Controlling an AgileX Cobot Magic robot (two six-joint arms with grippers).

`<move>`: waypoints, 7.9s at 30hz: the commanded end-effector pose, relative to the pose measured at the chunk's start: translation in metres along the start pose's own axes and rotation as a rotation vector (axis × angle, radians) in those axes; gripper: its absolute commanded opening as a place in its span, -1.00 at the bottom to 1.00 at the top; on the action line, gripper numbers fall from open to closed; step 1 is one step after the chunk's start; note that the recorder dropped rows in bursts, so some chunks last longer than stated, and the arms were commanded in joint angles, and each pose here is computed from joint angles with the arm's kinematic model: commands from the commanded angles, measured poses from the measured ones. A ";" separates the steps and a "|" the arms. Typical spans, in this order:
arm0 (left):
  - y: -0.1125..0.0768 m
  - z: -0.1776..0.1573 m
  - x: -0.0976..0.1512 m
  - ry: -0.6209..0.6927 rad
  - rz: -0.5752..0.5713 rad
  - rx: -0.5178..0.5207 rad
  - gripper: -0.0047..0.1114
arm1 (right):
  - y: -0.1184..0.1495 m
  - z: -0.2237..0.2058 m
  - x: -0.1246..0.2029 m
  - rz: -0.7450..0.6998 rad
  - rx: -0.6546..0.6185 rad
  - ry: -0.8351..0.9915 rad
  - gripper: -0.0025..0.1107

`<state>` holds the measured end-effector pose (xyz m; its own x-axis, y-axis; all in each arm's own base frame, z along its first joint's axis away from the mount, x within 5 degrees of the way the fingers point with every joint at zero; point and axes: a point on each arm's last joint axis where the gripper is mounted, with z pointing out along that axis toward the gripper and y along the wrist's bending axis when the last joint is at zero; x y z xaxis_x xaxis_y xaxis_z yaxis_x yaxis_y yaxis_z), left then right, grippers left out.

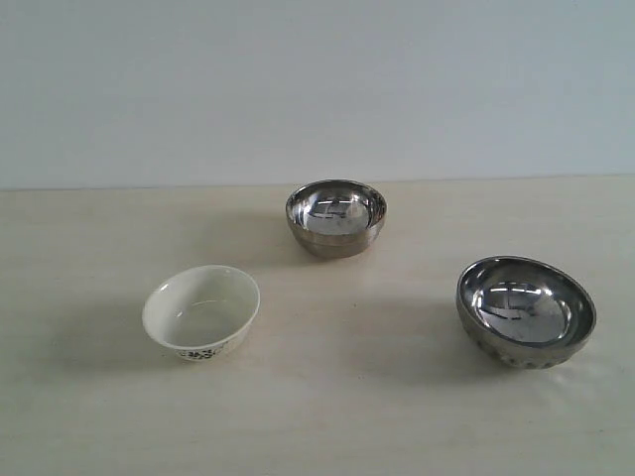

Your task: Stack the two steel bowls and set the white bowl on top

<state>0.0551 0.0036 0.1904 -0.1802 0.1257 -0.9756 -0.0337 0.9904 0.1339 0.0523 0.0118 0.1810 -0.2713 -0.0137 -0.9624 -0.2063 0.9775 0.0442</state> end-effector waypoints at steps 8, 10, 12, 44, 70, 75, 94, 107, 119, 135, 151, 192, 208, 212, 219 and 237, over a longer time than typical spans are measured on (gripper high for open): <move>0.000 0.000 0.000 -0.007 -0.017 -0.001 -0.85 | 0.011 -0.001 -0.003 0.851 -0.130 0.017 -0.96; 0.000 0.000 0.000 -0.007 -0.017 -0.001 -0.85 | 0.011 -0.001 -0.003 0.851 -0.130 0.017 -0.96; 0.000 0.000 0.000 -0.007 -0.017 -0.001 -0.85 | 0.011 -0.001 -0.003 0.851 -0.130 0.017 -0.96; 0.000 0.000 0.000 -0.007 -0.017 -0.001 -0.85 | 0.021 0.107 -0.162 0.349 -0.081 0.157 -0.96; 0.000 0.000 0.000 -0.007 -0.017 -0.001 -0.85 | 0.075 0.413 -0.154 0.191 -0.109 0.644 -0.07; 0.000 0.000 0.000 -0.007 -0.017 -0.001 -0.85 | 0.062 0.443 -0.122 0.191 -0.088 0.659 -0.07; 0.000 0.000 0.000 -0.007 -0.017 -0.001 -0.85 | 0.090 0.455 -0.090 0.144 -0.167 0.676 -0.96; 0.000 0.000 0.000 -0.007 -0.017 -0.001 -0.85 | 0.074 0.363 -0.202 0.108 -0.264 0.756 -0.96; 0.000 0.000 0.000 -0.007 -0.017 -0.001 -0.85 | 0.059 0.282 -0.139 0.169 -0.189 0.759 -0.96; 0.000 0.000 0.000 -0.007 -0.017 -0.001 -0.85 | 0.100 0.286 -0.070 0.154 -0.209 0.833 -0.96; 0.000 0.000 0.000 -0.007 -0.017 -0.001 -0.85 | 0.100 0.309 -0.047 0.203 -0.162 0.792 -0.96; 0.000 0.000 0.000 -0.007 -0.017 -0.001 -0.85 | 0.105 0.322 -0.051 0.231 -0.172 0.789 -0.20; 0.000 0.000 0.000 -0.007 -0.017 -0.001 -0.85 | 0.030 0.251 -0.148 0.130 -0.096 0.656 -0.20; 0.000 0.000 0.000 -0.007 -0.017 -0.001 -0.85 | -0.012 0.239 -0.138 0.177 -0.001 0.690 -0.20; 0.000 0.000 0.000 -0.007 -0.017 -0.001 -0.85 | -0.042 0.232 -0.115 0.222 0.083 0.721 -0.20; 0.000 0.000 0.000 -0.007 -0.017 -0.001 -0.85 | -0.047 0.249 -0.087 0.216 0.101 0.813 -0.20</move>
<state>0.0551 0.0036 0.1904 -0.1802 0.1257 -0.9756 -0.0337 0.9904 0.1339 0.3154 0.0215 0.2089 -0.8827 0.0629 -0.4656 -0.0094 0.9884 0.1514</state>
